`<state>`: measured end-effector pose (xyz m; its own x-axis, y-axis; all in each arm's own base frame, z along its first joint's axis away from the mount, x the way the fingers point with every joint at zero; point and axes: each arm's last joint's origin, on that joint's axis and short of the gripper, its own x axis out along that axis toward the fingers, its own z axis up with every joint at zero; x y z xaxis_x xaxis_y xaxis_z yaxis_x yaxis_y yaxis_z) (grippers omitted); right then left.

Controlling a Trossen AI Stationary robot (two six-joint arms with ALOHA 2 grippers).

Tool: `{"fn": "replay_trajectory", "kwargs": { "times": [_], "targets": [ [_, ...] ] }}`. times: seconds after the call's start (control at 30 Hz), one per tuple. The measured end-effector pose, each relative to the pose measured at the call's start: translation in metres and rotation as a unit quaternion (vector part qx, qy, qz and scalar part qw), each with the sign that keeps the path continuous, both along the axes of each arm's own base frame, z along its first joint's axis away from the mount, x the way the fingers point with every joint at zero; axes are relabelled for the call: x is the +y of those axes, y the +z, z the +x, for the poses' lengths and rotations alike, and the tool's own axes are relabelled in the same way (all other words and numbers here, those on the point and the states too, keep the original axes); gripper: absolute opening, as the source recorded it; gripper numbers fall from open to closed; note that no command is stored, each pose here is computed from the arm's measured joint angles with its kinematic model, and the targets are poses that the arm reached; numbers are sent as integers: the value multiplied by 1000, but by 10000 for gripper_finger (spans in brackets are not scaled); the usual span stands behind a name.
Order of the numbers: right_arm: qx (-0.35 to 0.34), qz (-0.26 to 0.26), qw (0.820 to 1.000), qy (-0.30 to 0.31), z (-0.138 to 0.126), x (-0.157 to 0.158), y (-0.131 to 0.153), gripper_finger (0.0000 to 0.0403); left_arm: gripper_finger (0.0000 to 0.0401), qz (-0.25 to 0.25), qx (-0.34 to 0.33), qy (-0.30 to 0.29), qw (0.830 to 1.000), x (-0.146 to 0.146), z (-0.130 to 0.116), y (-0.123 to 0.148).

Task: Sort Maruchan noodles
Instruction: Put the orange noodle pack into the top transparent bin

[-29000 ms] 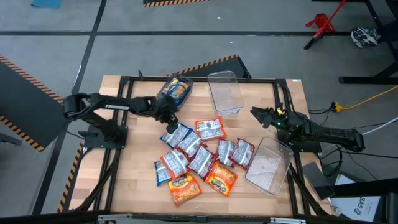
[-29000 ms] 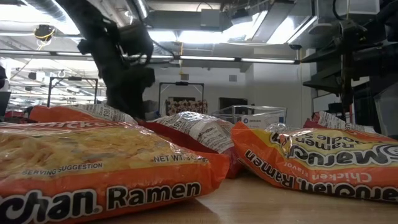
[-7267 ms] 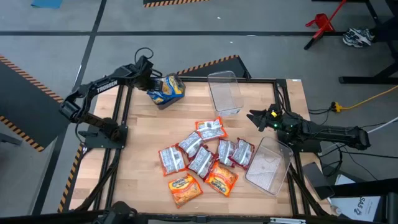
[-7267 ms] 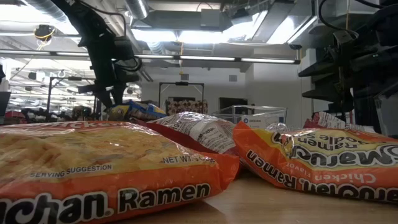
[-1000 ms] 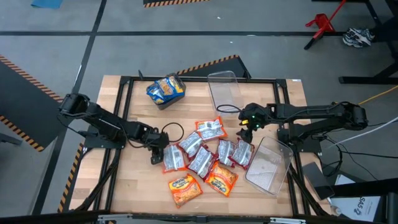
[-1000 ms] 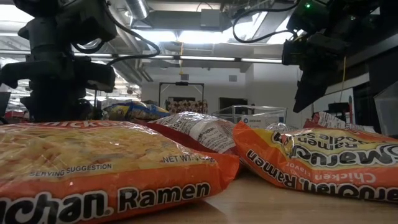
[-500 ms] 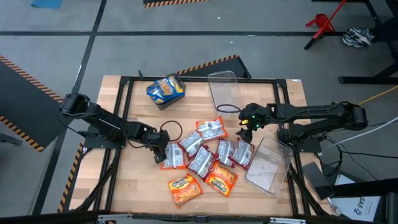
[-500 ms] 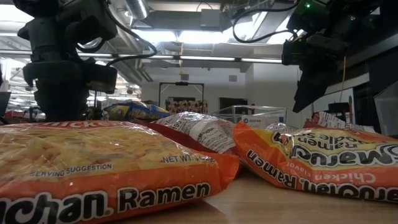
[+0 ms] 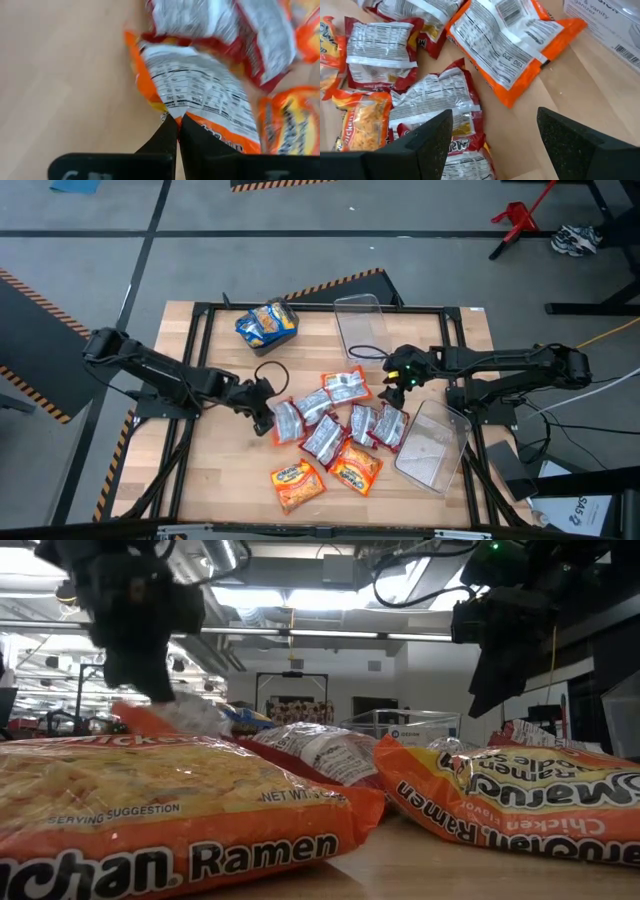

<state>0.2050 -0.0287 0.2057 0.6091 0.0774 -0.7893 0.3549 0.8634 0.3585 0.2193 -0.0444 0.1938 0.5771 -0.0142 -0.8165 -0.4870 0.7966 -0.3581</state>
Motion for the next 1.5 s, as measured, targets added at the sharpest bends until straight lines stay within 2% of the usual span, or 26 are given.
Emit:
{"fn": "replay_trajectory", "kwargs": {
  "times": [0.2,0.43,0.73,0.97,1.1,1.23,1.33,1.5],
  "targets": [
    [-19,-5,1000,3,4,-1,11,278,1,4,-10,11,1000,2,5,32],
    [-70,-67,995,22,16,-4,51,278,0,75,-22,-3,997,13,11,61],
    [-109,-123,986,-2,21,-8,101,278,0,134,-64,39,988,56,22,86],
    [-135,-180,974,-30,21,-11,132,278,0,160,-136,85,974,95,29,98],
    [-134,-216,966,-55,20,-13,142,278,0,182,-178,117,960,115,30,107],
    [-118,-266,953,-84,18,-16,144,278,0,195,-226,138,944,135,32,115],
    [-80,-314,936,-134,15,-20,142,278,0,189,-256,139,938,148,35,116],
    [20,-406,872,-272,9,-35,132,278,0,180,-287,136,931,163,42,114]
  ]
}}
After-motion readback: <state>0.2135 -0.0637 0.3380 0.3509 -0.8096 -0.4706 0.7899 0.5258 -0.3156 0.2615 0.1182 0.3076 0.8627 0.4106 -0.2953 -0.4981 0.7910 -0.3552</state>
